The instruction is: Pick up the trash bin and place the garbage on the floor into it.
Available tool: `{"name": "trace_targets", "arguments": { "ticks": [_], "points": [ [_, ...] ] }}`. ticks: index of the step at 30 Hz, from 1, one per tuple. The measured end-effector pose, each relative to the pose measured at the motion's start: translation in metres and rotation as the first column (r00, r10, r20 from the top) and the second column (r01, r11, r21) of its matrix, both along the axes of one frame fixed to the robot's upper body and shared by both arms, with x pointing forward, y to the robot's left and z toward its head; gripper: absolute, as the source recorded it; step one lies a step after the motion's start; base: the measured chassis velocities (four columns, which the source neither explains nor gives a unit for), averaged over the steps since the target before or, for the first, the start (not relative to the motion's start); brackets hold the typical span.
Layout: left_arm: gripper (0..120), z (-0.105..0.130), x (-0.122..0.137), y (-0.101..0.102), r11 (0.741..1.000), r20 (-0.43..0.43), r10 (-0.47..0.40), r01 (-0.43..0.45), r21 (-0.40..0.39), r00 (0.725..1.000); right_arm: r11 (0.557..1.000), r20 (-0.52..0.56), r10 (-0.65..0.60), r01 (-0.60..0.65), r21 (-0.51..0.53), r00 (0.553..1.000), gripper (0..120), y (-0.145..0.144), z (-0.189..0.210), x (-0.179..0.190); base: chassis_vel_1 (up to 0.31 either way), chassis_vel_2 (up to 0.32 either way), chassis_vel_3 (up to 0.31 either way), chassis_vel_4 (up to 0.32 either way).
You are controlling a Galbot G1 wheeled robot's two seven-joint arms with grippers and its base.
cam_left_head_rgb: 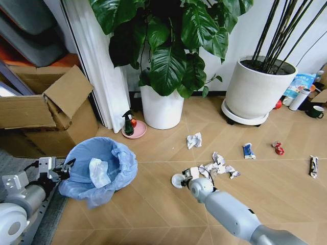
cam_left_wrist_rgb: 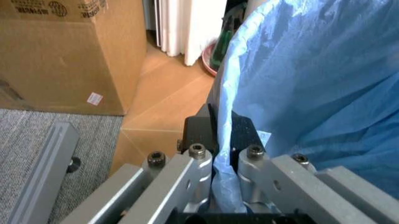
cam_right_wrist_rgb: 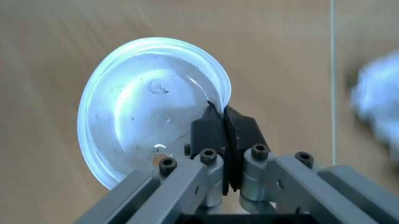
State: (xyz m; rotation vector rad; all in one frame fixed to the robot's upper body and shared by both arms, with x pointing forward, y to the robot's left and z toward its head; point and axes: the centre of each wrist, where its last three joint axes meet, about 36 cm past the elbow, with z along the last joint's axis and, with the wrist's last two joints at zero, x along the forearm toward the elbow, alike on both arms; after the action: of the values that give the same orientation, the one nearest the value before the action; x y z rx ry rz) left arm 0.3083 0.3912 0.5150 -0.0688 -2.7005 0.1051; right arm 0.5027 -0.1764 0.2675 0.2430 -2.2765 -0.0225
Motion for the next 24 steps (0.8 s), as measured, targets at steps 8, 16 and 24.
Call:
{"name": "trace_targets", "arguments": {
  "ticks": [8, 16, 24],
  "points": [
    [0, -0.001, -0.001, -0.003, 1.0, -0.011, -0.013, 0.013, 0.0, 1.0, 0.936, 0.473, 0.168, -0.29, 0.198, 0.865, 0, 0.01, 0.087, 0.013, 0.0, 0.0, 0.0, 0.0],
    [0, -0.005, -0.002, -0.004, 0.999, -0.042, -0.033, 0.033, 0.016, 0.999, 0.744, 0.778, 0.347, -0.659, 0.112, 0.524, 0, 0.051, 0.156, 0.035, 0.0, 0.0, 0.0, 0.0],
    [0, -0.006, 0.001, -0.007, 0.998, -0.068, -0.059, 0.061, 0.03, 0.996, 0.5, 0.85, 0.514, -0.845, -0.188, 0.115, 0, 0.087, 0.218, 0.076, 0.0, 0.0, 0.0, 0.0]
  ]
}}
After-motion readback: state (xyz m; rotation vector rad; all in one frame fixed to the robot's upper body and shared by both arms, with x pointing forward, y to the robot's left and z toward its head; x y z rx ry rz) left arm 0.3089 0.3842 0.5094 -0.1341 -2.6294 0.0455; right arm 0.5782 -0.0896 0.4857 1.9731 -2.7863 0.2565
